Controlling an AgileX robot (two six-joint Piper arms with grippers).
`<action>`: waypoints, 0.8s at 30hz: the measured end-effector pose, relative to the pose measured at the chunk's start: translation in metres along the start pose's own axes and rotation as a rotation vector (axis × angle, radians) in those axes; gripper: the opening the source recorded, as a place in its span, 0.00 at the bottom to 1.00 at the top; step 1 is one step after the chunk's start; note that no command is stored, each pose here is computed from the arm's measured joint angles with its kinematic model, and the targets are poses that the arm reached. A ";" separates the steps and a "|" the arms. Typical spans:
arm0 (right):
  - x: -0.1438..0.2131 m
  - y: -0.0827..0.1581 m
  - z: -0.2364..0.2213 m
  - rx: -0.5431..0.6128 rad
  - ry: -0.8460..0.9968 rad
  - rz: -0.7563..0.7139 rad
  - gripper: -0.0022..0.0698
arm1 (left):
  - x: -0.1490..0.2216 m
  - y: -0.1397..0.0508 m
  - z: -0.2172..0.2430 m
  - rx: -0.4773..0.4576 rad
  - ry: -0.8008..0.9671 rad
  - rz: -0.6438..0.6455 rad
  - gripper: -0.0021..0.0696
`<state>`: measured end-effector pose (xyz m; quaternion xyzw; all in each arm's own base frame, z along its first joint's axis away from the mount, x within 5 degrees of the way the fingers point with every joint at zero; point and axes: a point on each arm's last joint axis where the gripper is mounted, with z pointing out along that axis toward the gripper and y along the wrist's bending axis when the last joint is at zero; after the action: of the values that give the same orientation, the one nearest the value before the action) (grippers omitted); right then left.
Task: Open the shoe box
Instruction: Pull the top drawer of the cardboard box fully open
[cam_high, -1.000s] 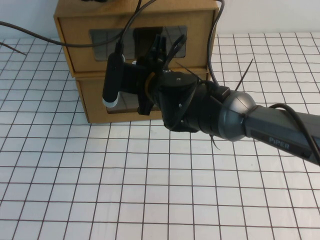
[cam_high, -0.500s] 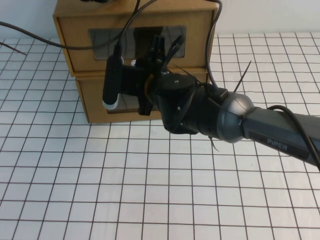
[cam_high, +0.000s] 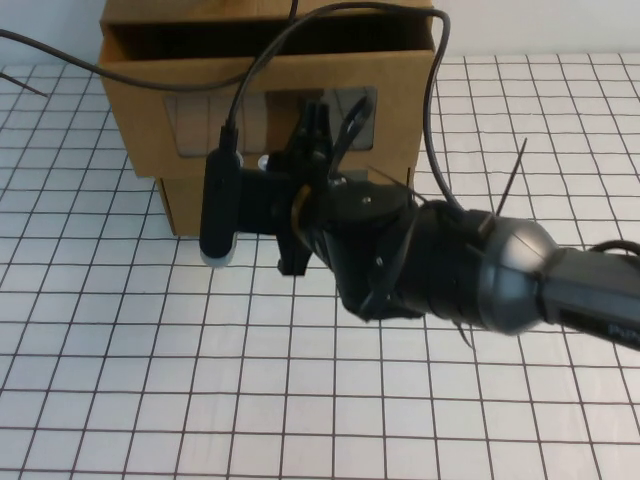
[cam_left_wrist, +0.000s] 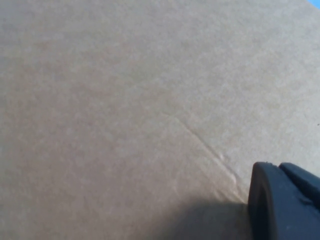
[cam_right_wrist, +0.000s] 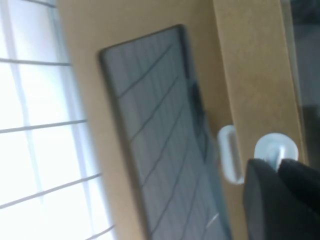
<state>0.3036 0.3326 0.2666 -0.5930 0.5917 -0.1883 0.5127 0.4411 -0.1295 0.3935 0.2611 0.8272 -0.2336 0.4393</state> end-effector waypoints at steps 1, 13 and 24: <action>-0.001 0.001 -0.005 -0.003 0.001 0.002 0.04 | 0.000 0.000 0.000 0.000 0.000 0.000 0.03; -0.010 0.035 -0.084 -0.084 0.008 0.042 0.04 | 0.001 -0.001 0.000 0.004 0.007 -0.010 0.03; -0.008 0.044 -0.105 -0.132 0.028 0.187 0.12 | 0.000 -0.002 -0.001 0.008 0.010 -0.026 0.03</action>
<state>0.1917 0.3095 0.2754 -0.5650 0.6626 -0.1085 0.4794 0.4391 -0.1307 0.3943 0.2529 0.8318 -0.2413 0.4312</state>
